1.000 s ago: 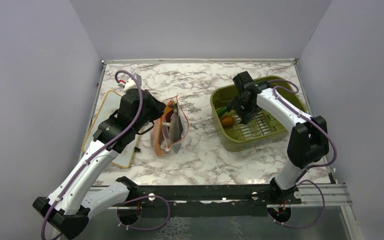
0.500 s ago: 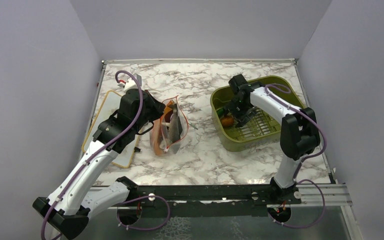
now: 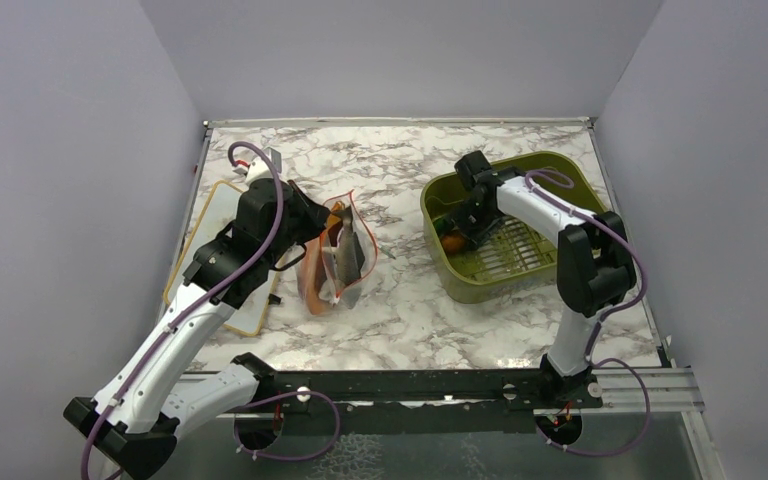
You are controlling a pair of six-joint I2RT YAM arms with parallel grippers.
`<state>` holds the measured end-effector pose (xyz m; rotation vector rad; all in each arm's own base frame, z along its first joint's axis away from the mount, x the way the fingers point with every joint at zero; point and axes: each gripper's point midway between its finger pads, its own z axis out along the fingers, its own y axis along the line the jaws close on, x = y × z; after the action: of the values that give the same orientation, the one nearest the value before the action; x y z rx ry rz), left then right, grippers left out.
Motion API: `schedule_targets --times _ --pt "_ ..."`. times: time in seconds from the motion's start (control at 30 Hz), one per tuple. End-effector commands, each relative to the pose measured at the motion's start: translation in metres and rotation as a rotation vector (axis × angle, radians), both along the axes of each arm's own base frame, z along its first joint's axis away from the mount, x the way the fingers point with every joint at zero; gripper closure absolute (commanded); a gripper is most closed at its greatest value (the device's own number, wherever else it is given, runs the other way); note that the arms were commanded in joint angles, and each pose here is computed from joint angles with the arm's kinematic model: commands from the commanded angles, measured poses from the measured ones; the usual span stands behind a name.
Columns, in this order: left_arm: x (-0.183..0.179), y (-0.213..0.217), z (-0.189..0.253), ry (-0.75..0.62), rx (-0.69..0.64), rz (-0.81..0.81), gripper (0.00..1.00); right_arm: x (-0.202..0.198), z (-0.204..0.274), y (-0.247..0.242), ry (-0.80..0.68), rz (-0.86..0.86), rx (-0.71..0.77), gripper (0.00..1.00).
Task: Place the food in the zip-top bag and seal the zipper
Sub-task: Pick up the fake fruit from the bin.
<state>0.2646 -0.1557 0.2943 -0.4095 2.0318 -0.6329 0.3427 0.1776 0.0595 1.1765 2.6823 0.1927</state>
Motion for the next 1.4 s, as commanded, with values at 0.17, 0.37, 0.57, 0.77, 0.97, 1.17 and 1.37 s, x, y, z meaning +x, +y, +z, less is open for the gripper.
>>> schedule_targets --times 0.17,0.37,0.57,0.77,0.97,1.17,1.37 --pt "-0.006 0.005 0.022 -0.072 -0.029 0.0 1.0 0.0 0.017 -0.019 -0.092 0.021 -0.071 0.59" --pt "-0.013 0.003 0.019 -0.068 -0.044 -0.03 1.0 0.0 0.046 -0.041 -0.184 0.03 -0.16 0.59" --pt "-0.02 0.003 0.015 -0.065 -0.048 -0.048 1.0 0.0 0.082 -0.058 -0.319 0.054 -0.207 0.58" --pt "-0.029 0.004 -0.007 0.004 -0.08 -0.032 1.0 -0.007 0.111 -0.07 -0.476 0.127 -0.237 0.56" --pt "-0.04 0.002 -0.029 0.012 -0.042 -0.103 1.0 -0.016 0.147 -0.063 -0.759 0.363 -0.218 0.56" --pt "-0.042 -0.003 -0.027 -0.04 -0.011 -0.176 1.0 -0.036 0.174 -0.058 -0.881 0.502 -0.201 0.55" --pt "-0.041 -0.008 -0.025 -0.057 0.016 -0.225 1.0 -0.05 0.189 -0.028 -0.928 0.617 -0.049 0.55"
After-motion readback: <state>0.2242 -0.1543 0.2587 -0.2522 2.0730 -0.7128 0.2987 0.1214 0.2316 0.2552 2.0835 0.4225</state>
